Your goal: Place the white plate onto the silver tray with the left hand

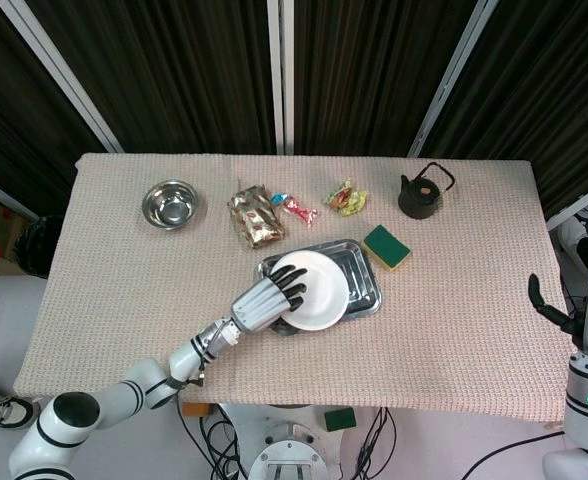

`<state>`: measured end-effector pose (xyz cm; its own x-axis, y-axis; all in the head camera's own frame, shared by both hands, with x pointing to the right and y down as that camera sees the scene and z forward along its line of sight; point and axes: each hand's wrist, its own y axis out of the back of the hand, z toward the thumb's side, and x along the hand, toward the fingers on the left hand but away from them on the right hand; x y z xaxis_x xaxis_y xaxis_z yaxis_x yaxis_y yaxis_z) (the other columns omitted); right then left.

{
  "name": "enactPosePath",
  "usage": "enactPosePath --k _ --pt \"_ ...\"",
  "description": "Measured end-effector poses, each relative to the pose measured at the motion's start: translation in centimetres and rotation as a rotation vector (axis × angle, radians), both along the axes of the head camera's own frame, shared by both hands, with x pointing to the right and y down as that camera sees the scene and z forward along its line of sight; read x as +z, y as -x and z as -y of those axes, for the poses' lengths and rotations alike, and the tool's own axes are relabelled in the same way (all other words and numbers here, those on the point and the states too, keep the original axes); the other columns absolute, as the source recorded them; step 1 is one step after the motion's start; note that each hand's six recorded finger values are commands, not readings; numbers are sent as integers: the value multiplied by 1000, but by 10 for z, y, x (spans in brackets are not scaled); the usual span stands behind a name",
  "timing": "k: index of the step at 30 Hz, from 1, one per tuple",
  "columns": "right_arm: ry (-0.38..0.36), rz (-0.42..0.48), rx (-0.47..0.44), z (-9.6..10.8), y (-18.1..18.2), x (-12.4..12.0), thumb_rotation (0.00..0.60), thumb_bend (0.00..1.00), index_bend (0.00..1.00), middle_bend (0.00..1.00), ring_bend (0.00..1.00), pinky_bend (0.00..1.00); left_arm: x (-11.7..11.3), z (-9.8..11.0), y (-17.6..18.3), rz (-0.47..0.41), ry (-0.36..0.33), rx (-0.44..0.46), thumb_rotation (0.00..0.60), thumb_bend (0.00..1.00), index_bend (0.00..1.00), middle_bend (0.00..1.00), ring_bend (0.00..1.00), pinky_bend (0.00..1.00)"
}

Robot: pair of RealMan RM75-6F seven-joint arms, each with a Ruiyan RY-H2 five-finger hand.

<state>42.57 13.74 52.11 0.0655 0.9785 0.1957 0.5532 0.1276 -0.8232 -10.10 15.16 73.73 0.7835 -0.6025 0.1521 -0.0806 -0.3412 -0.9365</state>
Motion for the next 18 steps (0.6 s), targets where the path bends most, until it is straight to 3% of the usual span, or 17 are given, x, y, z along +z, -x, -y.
enactPosePath --k 12,18 --pt "5 0 6 2 -2 -1 600 355 0 0 0 0 9 7 -4 -5 19 -13 600 481 778 362 139 208" --pt "4 -2 -8 2 4 0 600 356 0 0 0 0 12 5 -4 16 17 4 600 447 562 344 138 206"
